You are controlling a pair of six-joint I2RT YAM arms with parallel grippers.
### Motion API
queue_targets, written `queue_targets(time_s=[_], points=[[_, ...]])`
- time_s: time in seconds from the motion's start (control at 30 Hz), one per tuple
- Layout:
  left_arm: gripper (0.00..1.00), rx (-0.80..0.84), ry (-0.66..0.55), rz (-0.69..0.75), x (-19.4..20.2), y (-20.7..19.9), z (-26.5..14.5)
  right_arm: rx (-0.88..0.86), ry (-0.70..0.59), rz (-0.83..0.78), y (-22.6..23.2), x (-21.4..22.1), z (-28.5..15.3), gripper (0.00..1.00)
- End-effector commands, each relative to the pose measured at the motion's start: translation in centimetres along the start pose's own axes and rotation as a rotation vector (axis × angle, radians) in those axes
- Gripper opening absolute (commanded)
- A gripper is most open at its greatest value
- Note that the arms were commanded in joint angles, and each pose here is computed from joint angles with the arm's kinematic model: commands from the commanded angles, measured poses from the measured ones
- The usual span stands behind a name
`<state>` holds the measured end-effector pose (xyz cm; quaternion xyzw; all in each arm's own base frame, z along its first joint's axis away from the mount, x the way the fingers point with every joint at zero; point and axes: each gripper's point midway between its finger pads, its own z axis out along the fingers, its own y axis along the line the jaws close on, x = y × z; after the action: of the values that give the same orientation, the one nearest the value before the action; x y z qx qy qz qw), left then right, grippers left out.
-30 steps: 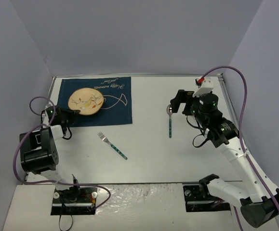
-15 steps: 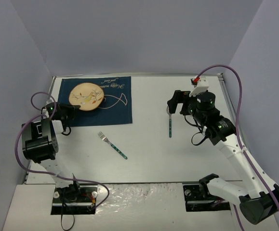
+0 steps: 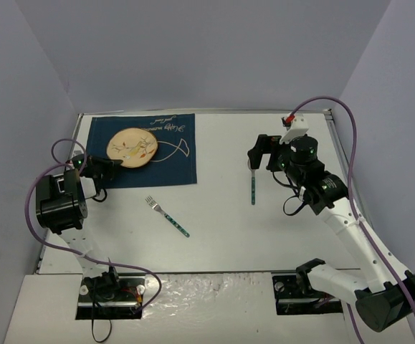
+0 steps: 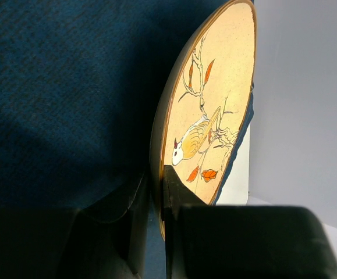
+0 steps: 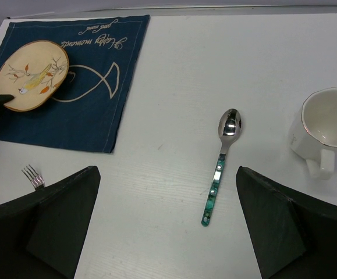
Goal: Set the dinner table for one person
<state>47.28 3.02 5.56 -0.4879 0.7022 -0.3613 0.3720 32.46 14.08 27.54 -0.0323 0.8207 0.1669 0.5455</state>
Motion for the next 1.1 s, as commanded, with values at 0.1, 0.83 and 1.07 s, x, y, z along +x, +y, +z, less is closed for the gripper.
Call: queue_targets(time_s=[0.1,0.83,1.07], points=[[0.00,0.315,-0.047,0.144,-2.3,-9.3,-1.1,-0.029,-0.052,-0.002,0.4,-1.0,0.4,1.00],[0.85,-0.057,-0.044,0.320,-3.1,-6.8,-4.8,0.225,-0.093,0.053,-4.4,0.3,-0.4,1.00],[0.97,-0.413,-0.112,0.510,-5.1,-6.0,-13.6,0.375,-0.011,0.102,-7.5,2.7,0.8,1.00]])
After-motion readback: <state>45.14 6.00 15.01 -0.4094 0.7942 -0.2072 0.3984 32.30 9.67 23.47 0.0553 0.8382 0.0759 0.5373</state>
